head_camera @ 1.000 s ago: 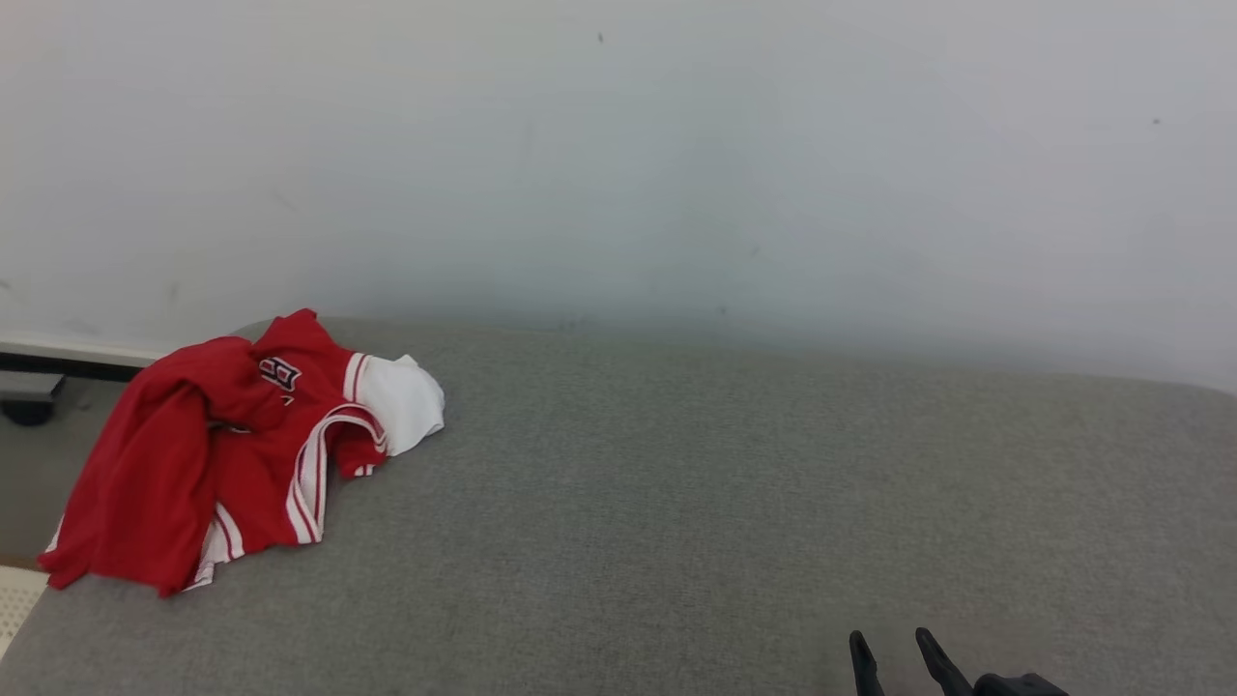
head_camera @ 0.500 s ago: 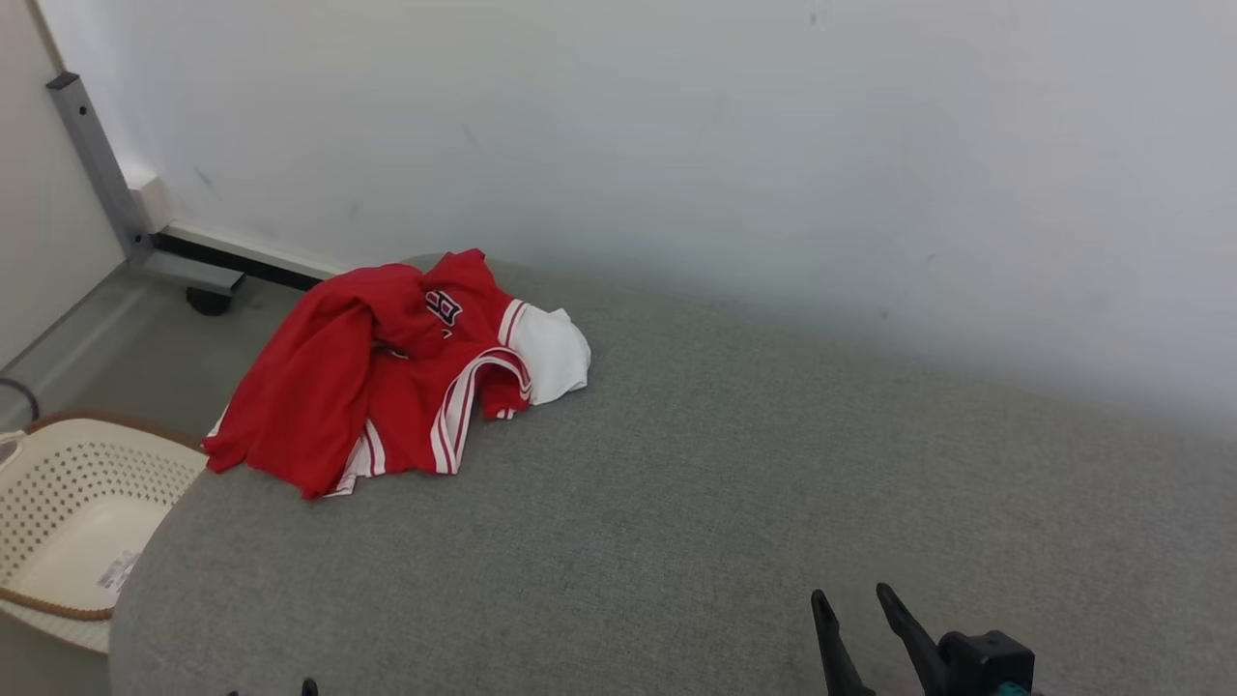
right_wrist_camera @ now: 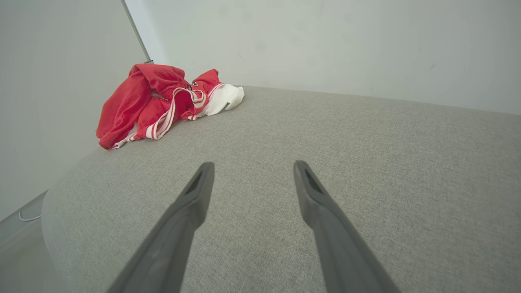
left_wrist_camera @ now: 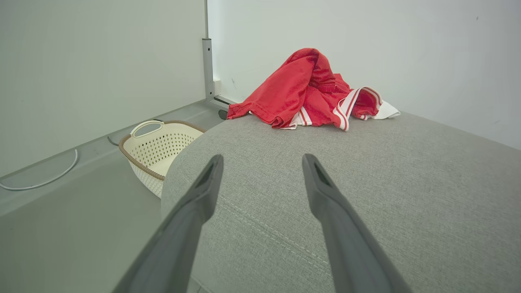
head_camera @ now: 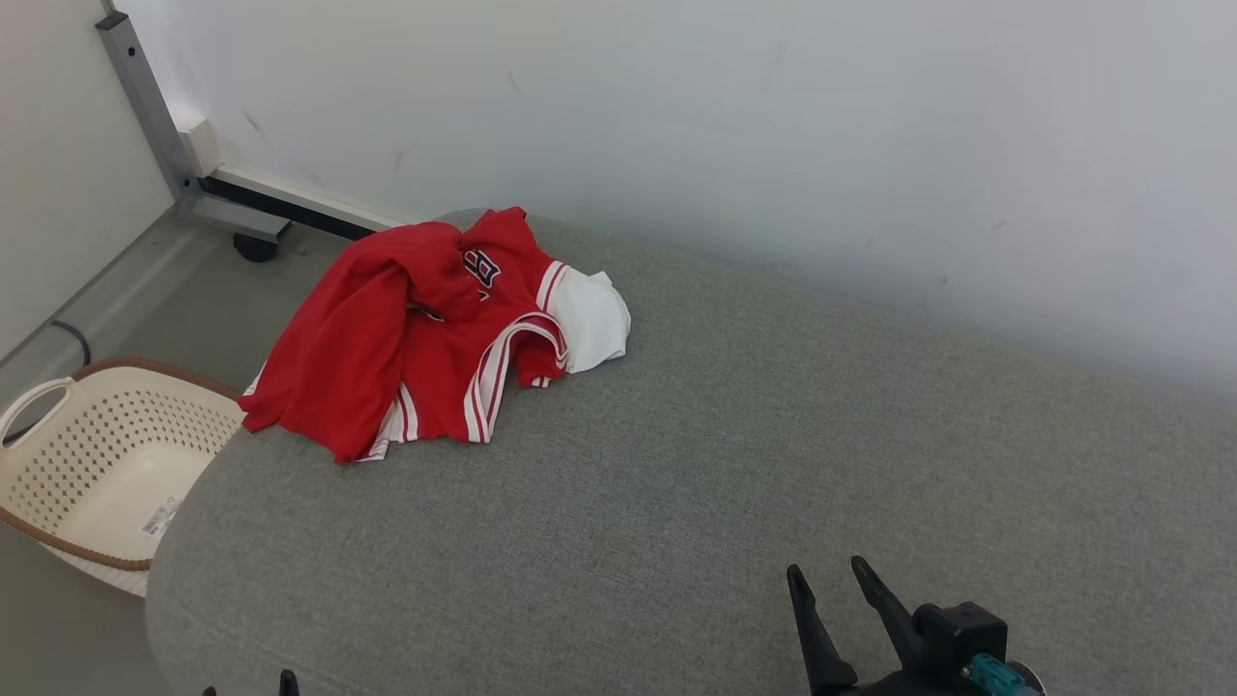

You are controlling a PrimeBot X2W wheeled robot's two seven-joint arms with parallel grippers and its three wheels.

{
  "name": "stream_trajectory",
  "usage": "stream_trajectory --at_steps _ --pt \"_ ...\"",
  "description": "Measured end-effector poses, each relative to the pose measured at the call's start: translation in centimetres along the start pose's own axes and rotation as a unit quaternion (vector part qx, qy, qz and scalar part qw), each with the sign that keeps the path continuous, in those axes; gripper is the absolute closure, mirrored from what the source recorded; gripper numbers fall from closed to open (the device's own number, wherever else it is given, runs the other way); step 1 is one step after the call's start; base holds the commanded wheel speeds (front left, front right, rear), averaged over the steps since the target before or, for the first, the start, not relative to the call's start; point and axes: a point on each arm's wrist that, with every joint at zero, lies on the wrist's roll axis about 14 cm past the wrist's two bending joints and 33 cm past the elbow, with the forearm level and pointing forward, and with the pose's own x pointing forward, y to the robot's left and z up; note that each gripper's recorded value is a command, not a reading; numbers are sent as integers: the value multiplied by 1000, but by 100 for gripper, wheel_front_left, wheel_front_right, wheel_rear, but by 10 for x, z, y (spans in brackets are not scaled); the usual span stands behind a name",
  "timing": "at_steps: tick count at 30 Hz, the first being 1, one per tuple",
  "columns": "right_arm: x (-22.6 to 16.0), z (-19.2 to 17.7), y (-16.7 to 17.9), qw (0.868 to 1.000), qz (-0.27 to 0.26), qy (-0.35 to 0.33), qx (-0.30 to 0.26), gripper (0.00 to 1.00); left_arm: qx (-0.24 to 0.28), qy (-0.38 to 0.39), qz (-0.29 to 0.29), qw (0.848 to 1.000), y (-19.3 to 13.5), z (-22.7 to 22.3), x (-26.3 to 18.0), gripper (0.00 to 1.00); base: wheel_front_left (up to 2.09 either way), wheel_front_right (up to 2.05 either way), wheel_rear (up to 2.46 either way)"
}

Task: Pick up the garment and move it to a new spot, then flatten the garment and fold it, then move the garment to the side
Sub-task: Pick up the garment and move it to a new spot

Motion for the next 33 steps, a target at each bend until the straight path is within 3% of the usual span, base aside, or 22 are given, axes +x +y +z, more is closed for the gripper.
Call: stream_trajectory --at_steps 6,15,23,27,33 --pt "-1 -3 0 1000 0 5 0 0 -17 32 -28 999 -17 -15 9 0 0 0 0" --pt "-15 -17 -3 999 -13 33 -5 0 -15 96 -98 990 -53 -20 69 0 0 0 0" --pt "-6 3 11 998 22 35 -57 0 12 124 -69 990 -34 -9 127 0 0 0 0" --pt "-8 5 -6 997 14 44 -66 0 31 119 -73 990 -42 1 157 0 0 0 0" --pt "-14 -1 -39 997 -17 53 -54 0 44 107 -95 989 -84 8 206 0 0 0 0"
